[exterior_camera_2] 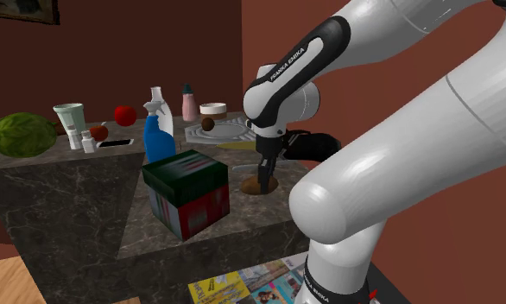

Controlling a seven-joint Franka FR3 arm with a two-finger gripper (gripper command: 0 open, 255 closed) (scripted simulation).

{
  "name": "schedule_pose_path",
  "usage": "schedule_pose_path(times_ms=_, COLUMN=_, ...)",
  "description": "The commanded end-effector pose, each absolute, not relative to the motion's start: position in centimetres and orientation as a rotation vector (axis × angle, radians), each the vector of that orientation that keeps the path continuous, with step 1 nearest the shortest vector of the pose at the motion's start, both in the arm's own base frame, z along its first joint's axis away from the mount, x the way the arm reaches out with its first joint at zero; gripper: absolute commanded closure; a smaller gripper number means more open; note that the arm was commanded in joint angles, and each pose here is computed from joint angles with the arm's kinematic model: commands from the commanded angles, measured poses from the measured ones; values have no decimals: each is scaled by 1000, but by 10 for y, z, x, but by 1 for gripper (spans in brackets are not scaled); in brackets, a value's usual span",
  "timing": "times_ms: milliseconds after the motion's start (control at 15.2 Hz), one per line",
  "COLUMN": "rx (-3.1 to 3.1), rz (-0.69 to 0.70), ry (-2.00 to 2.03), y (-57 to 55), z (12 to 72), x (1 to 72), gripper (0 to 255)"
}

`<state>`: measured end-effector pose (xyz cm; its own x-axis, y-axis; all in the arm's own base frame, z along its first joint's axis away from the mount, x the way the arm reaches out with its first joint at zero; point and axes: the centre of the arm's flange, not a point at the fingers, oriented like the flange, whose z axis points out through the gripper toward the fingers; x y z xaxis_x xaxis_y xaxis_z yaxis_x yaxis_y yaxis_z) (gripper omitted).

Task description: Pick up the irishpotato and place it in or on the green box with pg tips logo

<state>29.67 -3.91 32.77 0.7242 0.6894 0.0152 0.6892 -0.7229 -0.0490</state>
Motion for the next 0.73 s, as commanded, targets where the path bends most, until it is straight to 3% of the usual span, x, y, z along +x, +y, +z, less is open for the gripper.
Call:
schedule_pose_path(times_ms=0, rx=-2869, rz=6, ry=-1148, y=-39, z=328, x=297, gripper=255)
schedule_pose_path(times_ms=660, rx=-2869, rz=6, ry=-1148, y=-39, z=375, x=297, gripper=255)
